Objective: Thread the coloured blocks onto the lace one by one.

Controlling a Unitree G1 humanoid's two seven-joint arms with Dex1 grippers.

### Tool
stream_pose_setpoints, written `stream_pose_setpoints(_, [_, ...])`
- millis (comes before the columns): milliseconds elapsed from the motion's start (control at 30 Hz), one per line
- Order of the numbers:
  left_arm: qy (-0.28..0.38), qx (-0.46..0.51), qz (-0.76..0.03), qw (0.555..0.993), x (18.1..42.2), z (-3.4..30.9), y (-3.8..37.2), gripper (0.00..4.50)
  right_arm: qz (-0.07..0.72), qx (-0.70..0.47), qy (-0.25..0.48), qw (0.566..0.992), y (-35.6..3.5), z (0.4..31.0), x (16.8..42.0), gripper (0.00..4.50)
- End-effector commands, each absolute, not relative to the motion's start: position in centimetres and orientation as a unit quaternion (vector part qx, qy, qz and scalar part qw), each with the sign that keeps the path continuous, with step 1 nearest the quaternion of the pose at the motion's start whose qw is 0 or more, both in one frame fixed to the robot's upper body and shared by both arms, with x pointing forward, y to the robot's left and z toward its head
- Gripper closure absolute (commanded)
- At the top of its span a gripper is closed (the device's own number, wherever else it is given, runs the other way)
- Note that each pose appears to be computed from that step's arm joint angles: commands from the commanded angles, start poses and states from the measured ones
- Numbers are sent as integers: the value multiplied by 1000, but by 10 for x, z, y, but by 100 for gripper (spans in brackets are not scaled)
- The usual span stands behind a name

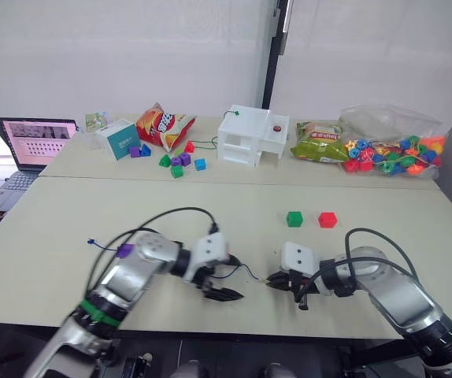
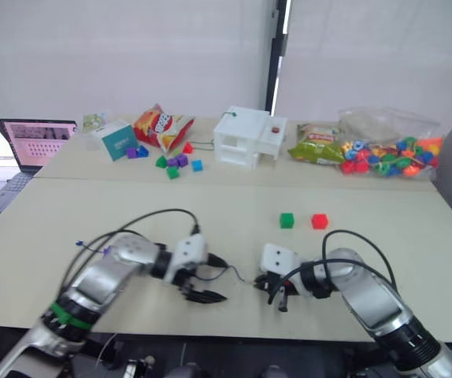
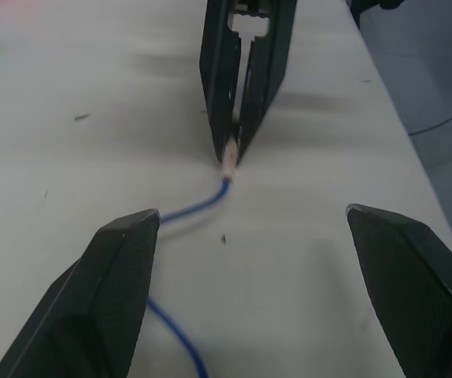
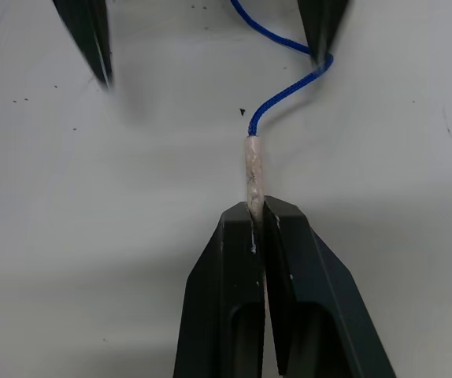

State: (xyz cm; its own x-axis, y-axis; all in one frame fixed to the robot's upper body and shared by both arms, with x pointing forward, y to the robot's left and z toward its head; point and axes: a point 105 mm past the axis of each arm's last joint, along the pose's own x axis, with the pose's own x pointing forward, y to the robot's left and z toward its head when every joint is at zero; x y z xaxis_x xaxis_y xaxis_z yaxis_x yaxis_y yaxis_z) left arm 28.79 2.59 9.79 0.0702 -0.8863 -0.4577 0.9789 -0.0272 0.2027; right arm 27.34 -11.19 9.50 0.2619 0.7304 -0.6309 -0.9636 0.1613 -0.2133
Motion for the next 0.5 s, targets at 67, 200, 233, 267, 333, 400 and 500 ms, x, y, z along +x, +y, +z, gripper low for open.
stream_pose_setpoints(67, [63,253,-671,694,291,107,13,52,572,-306,190,737,-111,101,274,450])
stream_pose_setpoints(200, [66,280,-675,680,292,99,13,52,570,-307,191,738,-112,102,273,450])
stream_pose_setpoints(233, [68,279,-678,677,291,99,12,52,569,-307,191,738,-112,102,273,450])
stream_pose_setpoints(267, [70,279,-683,671,290,98,11,52,569,-306,191,739,-113,102,273,450])
stream_pose_setpoints(333, [75,284,-687,665,289,95,10,52,568,-306,191,740,-113,102,273,450])
stream_pose_setpoints(400, [76,292,-684,664,290,92,10,123,568,-305,191,740,-113,102,273,450])
stream_pose_setpoints(500, [76,286,-684,667,290,92,8,220,568,-304,191,741,-112,102,272,450])
